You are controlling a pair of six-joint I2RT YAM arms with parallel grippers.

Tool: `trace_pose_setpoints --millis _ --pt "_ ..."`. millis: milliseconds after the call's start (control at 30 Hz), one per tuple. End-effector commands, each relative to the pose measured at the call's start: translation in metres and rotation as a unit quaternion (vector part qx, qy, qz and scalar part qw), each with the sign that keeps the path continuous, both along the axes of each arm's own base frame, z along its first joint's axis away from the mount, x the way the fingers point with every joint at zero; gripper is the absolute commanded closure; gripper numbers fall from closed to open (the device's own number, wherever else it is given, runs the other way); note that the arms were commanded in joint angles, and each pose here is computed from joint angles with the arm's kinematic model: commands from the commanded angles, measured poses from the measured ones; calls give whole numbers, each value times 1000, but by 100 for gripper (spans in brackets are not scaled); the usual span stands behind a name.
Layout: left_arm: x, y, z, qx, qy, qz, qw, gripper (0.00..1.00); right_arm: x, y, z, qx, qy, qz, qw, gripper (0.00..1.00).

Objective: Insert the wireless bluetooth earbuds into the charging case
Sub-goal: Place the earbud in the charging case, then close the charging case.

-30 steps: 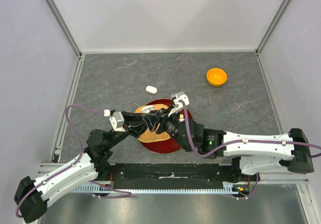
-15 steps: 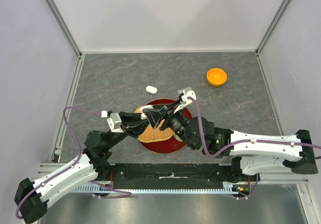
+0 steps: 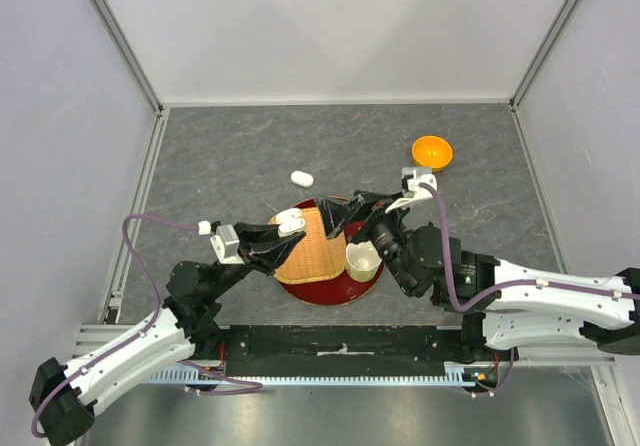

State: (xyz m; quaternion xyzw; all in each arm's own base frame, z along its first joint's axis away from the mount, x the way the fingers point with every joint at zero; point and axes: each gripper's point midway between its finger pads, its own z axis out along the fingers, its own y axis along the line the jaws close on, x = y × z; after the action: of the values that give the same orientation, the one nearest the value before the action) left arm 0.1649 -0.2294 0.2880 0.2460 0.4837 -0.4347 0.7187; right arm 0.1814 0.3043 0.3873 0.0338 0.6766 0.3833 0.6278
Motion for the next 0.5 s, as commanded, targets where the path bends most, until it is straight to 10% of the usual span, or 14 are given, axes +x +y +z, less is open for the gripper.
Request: trace_pose_setpoints --millis 0,467 --pt "1 5 13 -16 -7 10 1000 98 21 -22 -6 -51 26 -47 997 2" --pt "-1 2 12 -3 -2 1 1000 98 83 -8 -55 -98 200 111 969 2"
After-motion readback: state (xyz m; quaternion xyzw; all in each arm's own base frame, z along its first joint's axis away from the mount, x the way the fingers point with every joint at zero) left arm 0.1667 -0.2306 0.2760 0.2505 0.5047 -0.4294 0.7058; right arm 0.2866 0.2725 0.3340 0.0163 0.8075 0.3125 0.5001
